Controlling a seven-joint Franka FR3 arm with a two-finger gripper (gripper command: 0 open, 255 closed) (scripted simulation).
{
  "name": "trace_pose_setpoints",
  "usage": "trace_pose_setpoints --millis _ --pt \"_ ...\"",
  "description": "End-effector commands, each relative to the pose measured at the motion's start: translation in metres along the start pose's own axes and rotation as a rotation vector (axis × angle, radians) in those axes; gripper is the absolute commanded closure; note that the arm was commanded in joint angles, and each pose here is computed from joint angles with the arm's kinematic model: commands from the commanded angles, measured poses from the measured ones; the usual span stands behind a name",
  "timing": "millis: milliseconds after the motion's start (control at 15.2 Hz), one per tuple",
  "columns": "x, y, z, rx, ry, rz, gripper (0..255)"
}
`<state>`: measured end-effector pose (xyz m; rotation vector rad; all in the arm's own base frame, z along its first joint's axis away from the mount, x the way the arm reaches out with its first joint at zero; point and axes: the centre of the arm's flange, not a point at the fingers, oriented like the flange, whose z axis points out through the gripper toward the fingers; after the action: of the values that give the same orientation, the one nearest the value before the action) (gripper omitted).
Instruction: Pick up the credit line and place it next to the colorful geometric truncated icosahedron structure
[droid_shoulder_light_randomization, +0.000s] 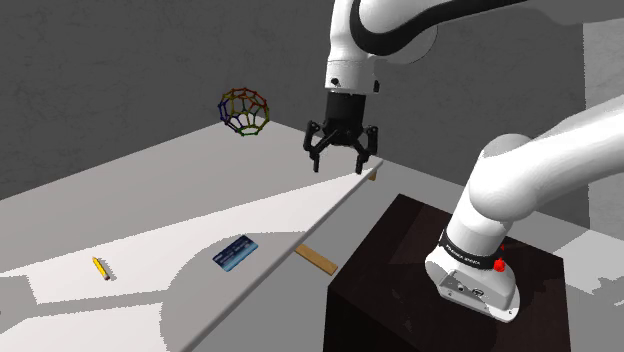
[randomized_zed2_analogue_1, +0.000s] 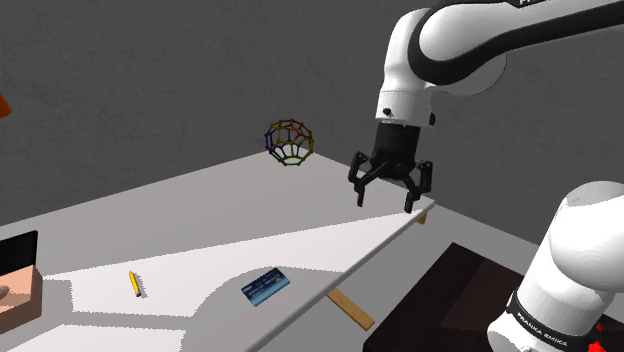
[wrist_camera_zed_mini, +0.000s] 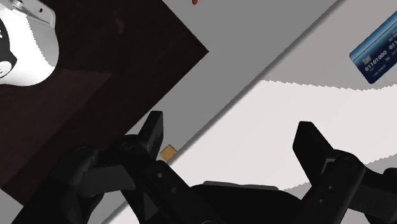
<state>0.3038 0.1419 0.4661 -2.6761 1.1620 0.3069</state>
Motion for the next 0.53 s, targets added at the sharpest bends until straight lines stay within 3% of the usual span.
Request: trace_pose_setpoints --millis 0,462 --pt "-0.008 -0.015 0.018 0.023 -0.027 0.075 0" --pt "-0.023 -0.072 0.072 0.097 -0.115 0.319 0"
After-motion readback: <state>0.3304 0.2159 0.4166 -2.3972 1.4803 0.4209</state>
